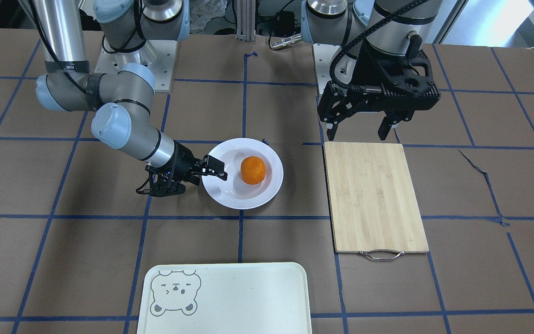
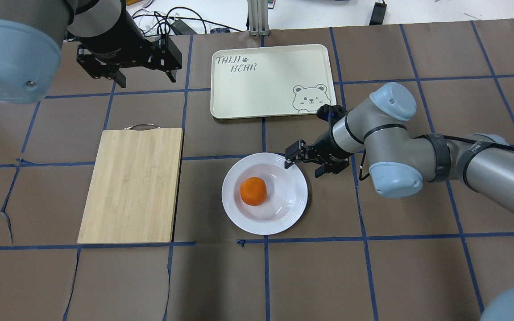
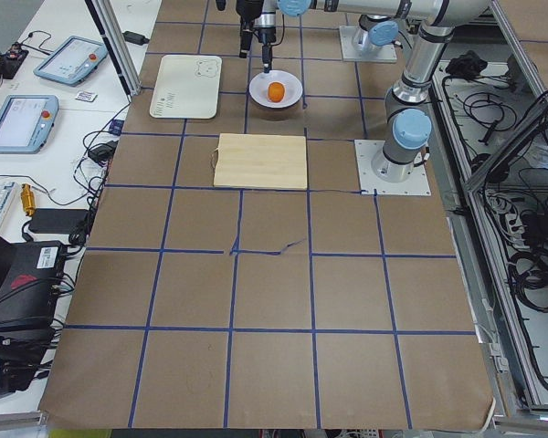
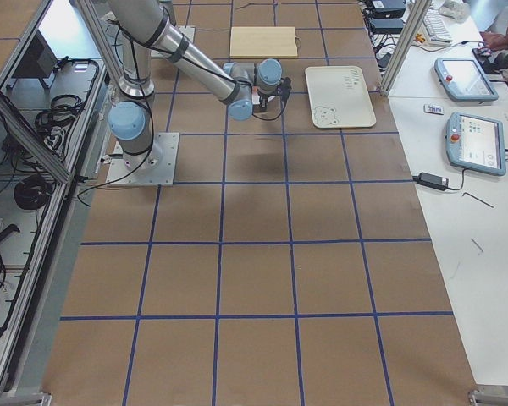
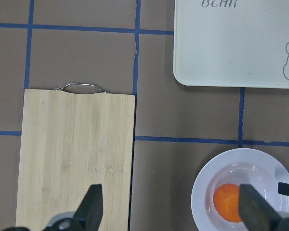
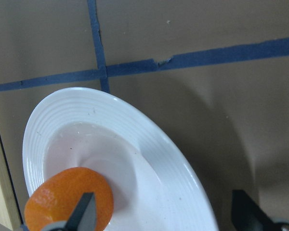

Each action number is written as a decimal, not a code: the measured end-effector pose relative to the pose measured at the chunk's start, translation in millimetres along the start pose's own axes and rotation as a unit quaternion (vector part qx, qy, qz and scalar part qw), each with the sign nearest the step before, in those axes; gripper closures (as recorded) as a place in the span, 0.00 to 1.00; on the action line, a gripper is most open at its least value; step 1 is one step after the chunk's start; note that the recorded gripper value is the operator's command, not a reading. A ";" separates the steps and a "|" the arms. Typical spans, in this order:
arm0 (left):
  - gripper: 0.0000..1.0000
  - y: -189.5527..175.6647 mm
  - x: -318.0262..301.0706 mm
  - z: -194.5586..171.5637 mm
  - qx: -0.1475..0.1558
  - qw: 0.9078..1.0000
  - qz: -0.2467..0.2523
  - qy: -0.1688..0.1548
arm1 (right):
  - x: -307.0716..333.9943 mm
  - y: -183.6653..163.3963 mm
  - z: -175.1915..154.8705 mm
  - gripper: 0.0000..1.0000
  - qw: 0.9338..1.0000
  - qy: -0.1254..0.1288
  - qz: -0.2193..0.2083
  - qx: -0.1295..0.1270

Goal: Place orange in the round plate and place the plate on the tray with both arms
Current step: 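Move the right gripper to the plate rim and grip the rim, then slide the plate with the right gripper onto the cream bear tray, then release the plate rim and lift the right gripper away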

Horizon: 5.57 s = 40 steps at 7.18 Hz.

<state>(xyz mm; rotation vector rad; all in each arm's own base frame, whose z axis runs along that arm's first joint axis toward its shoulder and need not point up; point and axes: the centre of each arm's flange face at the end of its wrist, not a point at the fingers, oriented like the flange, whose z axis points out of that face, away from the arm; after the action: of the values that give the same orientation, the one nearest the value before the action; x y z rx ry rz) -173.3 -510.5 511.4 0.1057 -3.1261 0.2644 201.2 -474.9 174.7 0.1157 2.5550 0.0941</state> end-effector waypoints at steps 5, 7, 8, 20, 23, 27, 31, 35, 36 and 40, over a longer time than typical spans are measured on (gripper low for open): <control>0.00 -0.7 -5.0 -0.3 0.001 1.000 -0.004 -0.001 | 5.7 -3.3 19.0 0.05 1.000 -0.005 -0.012 0.009; 0.00 -1.9 -7.4 -1.3 0.002 1.000 -0.007 0.000 | -0.2 -2.1 20.3 0.08 1.000 -0.005 -0.020 0.014; 0.00 -3.2 -11.0 -1.3 0.002 1.000 -0.010 -0.001 | -6.9 0.4 23.1 0.13 0.999 -0.006 -0.028 0.014; 0.00 -4.6 -17.2 1.3 -0.001 1.000 -0.015 -0.003 | -26.0 -9.1 7.1 1.00 0.988 -0.013 -0.125 0.085; 0.00 -4.4 -17.1 1.8 -0.001 1.000 -0.015 -0.003 | -34.5 -51.7 -32.5 1.00 0.978 -0.018 -0.142 0.151; 0.00 -4.8 -17.5 1.6 0.000 1.000 -0.015 -0.003 | -40.9 -161.4 -60.2 1.00 0.977 -0.028 -0.127 0.168; 0.00 -4.9 -17.5 1.2 0.000 1.000 -0.015 -0.003 | -26.4 -251.3 -29.0 1.00 0.982 -0.038 -0.102 0.152; 0.00 -4.9 -17.5 1.2 0.000 1.000 -0.015 -0.003 | -20.6 -264.7 -18.9 1.00 0.982 -0.038 -0.104 0.152; 0.00 -4.9 -17.4 1.2 0.000 1.000 -0.015 -0.003 | -20.2 -265.1 -18.3 1.00 0.982 -0.037 -0.105 0.152; 0.00 -4.9 -17.4 1.2 0.000 1.000 -0.015 -0.003 | -13.1 -266.6 -8.7 0.00 0.984 -0.033 -0.098 0.147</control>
<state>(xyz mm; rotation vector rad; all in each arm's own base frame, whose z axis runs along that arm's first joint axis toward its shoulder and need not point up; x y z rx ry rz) -155.6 -514.4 510.9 0.1549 -3.1266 0.2644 190.6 -741.5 164.5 -0.0197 2.4841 -0.3569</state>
